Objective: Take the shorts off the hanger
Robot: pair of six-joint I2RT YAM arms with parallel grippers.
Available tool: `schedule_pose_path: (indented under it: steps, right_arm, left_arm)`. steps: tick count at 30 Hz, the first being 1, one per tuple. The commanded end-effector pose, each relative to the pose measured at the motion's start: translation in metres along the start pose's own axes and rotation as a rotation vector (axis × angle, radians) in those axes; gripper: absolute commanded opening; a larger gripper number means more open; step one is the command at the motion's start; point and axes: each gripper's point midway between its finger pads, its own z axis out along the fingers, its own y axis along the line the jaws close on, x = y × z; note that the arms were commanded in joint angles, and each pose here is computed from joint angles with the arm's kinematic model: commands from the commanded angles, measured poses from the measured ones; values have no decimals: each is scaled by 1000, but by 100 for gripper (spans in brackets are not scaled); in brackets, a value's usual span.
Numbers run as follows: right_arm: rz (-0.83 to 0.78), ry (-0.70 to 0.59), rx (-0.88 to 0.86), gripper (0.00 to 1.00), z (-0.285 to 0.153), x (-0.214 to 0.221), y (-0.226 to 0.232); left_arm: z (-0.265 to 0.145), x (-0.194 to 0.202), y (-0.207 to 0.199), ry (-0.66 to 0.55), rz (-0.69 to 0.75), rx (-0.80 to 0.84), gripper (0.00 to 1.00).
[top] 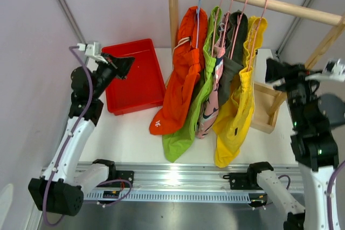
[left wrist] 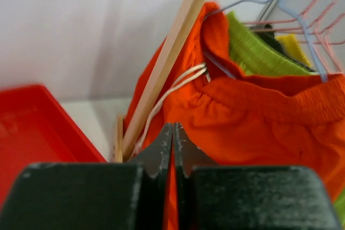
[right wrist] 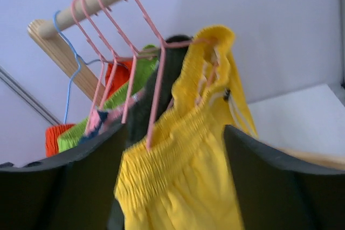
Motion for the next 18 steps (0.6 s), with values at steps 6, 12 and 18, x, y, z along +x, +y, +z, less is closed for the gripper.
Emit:
schedule_pose_path:
  steps: [6, 12, 18]
  right_arm:
    - [-88, 81, -89, 36, 107, -37, 51]
    - [-37, 147, -104, 62, 137, -20, 57]
    - [10, 223, -47, 61, 148, 19, 41]
  left_arm:
    - [-20, -27, 6, 179, 65, -222, 99]
    - [-52, -21, 25, 188, 143, -356, 99]
    - [-64, -7, 18, 156, 107, -313, 99]
